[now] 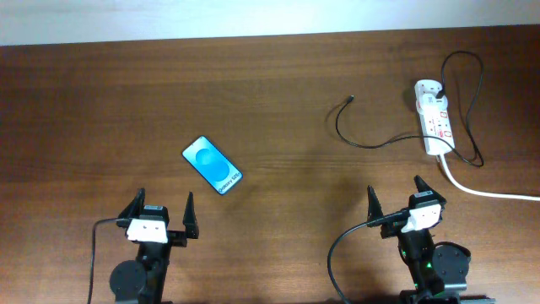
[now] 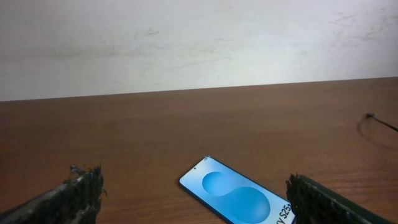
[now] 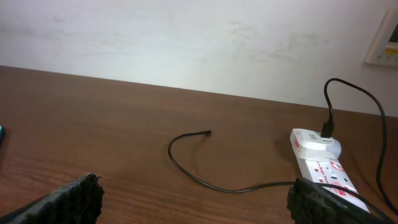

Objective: Plug charger to phone and switch on socket

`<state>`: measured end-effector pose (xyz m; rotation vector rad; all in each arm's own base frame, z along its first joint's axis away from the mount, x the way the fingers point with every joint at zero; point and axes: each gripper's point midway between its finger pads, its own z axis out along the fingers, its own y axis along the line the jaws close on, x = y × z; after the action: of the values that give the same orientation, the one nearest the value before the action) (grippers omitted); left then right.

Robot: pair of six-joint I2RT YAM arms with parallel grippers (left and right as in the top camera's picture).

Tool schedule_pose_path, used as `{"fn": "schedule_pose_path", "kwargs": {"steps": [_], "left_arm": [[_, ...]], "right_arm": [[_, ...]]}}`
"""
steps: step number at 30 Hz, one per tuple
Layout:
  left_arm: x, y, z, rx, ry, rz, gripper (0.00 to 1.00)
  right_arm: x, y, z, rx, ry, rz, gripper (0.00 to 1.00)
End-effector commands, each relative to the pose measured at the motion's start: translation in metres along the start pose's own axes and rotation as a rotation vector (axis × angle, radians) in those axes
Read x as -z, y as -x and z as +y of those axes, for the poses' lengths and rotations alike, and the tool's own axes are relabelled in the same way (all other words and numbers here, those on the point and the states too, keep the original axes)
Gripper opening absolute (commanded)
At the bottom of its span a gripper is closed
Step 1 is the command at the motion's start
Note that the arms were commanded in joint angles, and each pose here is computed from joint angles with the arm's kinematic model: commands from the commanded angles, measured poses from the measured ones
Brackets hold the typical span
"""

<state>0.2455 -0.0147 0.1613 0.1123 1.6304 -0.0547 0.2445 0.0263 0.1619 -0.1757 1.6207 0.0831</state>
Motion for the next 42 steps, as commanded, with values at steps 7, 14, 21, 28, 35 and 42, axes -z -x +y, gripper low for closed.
{"fn": "schedule_pose_path", "kwargs": {"steps": [7, 14, 21, 28, 35, 42], "left_arm": [[0.000, -0.001, -0.001, -0.015, -0.008, -0.002, 0.99], [0.000, -0.001, -0.001, -0.015, -0.008, -0.002, 0.99], [0.000, -0.001, -0.001, -0.015, -0.008, -0.002, 0.99], [0.000, -0.001, -0.001, -0.015, -0.008, -0.002, 0.99], [0.000, 0.002, -0.006, -0.015, -0.038, -0.012, 0.99], [0.007, 0.035, -0.006, 0.156, -0.041, -0.062, 0.99]], "right_arm": [[0.000, -0.002, 0.000, 0.007, -0.002, 0.002, 0.99], [0.000, -0.002, 0.000, 0.007, -0.002, 0.002, 0.99], [0.000, -0.002, 0.000, 0.007, -0.002, 0.002, 0.99], [0.000, -0.002, 0.000, 0.007, -0.002, 0.002, 0.99], [0.000, -0.002, 0.000, 0.007, -0.002, 0.002, 0.99], [0.000, -0.002, 0.000, 0.007, -0.002, 0.002, 0.99]]}}
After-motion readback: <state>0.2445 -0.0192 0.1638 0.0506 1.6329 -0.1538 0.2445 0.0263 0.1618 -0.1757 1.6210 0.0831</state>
